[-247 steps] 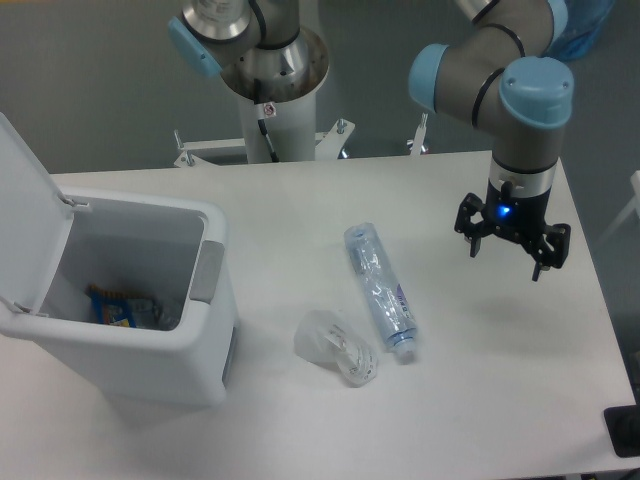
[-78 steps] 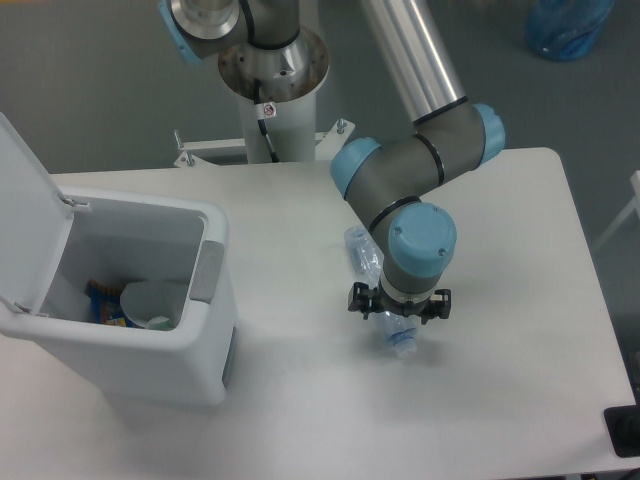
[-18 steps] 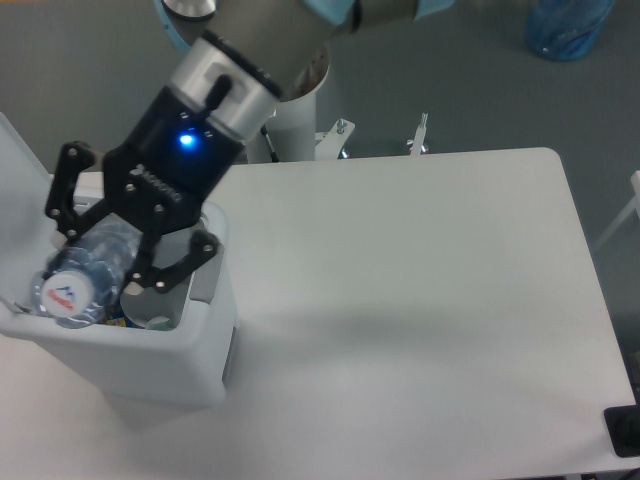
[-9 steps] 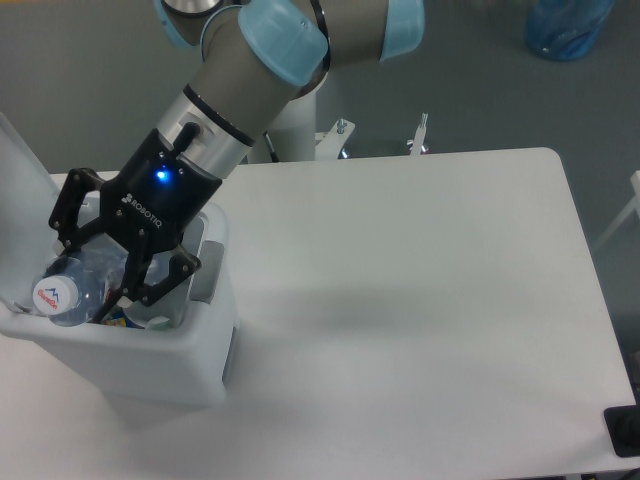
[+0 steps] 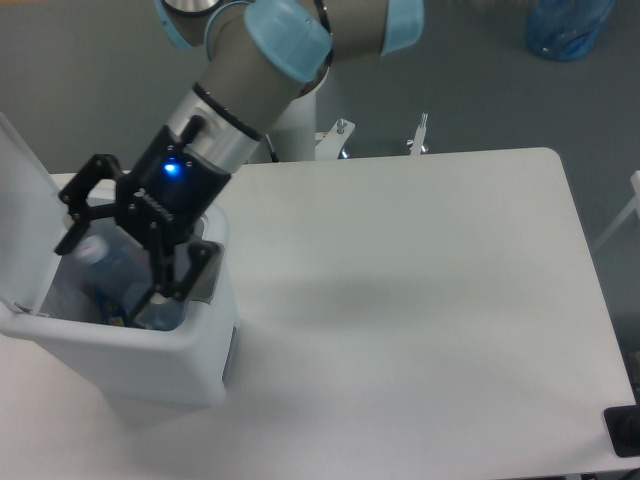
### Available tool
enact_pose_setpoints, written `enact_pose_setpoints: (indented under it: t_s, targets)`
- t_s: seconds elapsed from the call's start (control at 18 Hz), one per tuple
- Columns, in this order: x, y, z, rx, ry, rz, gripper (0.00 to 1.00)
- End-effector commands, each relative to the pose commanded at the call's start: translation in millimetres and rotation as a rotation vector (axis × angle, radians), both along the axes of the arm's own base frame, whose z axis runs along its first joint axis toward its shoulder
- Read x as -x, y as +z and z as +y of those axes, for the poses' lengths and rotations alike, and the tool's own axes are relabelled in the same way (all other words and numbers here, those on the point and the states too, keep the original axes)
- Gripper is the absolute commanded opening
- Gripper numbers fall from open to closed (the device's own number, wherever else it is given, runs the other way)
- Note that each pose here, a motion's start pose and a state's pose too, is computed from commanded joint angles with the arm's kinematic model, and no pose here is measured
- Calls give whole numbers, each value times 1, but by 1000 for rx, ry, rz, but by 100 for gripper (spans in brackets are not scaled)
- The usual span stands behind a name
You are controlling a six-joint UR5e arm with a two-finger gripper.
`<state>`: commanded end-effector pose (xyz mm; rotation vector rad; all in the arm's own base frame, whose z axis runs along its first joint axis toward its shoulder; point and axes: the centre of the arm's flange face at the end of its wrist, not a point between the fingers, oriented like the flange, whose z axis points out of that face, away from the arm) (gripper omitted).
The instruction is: Place the trash in the trash can
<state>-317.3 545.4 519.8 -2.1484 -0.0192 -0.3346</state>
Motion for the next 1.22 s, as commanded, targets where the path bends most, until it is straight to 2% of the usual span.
enact_pose_setpoints:
  t_s: [0.28,0.39,0.61,0.89,1.22]
  targets:
    - [107,-9,-73,10,203,-12,100]
    - [154,-27,-108,22,271,-12,100]
    - [196,-83,-140,68,281,10,100]
    - [205,-121,-163,266,302,150,100]
    - [201,-154,-180,471,201,347,100]
